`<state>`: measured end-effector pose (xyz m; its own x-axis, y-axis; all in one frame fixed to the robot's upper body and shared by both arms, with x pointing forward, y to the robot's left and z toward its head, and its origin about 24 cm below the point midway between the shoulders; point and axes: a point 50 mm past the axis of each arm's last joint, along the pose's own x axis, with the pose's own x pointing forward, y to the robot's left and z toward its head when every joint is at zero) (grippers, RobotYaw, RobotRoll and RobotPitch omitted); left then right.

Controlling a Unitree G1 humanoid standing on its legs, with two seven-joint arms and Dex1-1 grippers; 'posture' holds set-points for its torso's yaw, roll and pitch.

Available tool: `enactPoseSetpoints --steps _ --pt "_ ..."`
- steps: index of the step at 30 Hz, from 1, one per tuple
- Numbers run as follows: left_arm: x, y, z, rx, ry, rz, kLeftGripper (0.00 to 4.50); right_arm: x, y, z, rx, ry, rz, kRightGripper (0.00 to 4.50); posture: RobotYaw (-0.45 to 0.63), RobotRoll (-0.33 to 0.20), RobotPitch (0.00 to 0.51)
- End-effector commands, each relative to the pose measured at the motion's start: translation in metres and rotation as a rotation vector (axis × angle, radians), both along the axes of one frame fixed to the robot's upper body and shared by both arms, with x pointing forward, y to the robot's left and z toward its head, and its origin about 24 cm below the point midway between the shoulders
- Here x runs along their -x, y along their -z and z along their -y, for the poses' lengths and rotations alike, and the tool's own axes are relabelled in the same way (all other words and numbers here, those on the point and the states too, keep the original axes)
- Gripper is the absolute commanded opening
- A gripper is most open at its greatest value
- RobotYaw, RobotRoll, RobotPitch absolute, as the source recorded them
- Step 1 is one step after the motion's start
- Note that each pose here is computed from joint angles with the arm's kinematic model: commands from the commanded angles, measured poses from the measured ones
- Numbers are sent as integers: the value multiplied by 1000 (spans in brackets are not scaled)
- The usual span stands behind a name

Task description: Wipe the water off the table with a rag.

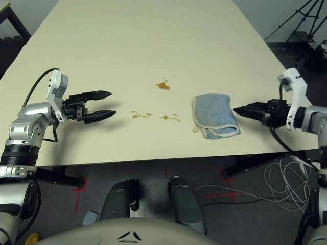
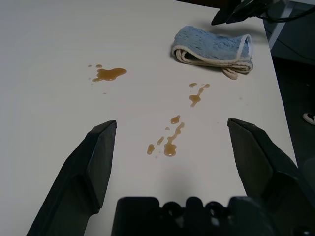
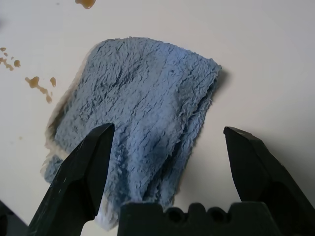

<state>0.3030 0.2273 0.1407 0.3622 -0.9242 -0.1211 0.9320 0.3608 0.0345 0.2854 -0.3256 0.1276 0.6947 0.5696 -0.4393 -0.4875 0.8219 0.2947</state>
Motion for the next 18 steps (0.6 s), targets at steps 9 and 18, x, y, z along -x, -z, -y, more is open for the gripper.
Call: enactPoseSetpoints --steps 9,18 --pt "9 -1 -5 -43 -5 -2 4500 -13 23 -16 14 -27 -21 4451 -179 0 139" --pt "11 -2 -6 -48 -13 -5 4500 -18 40 -49 25 -146 -32 4451 -172 0 144"
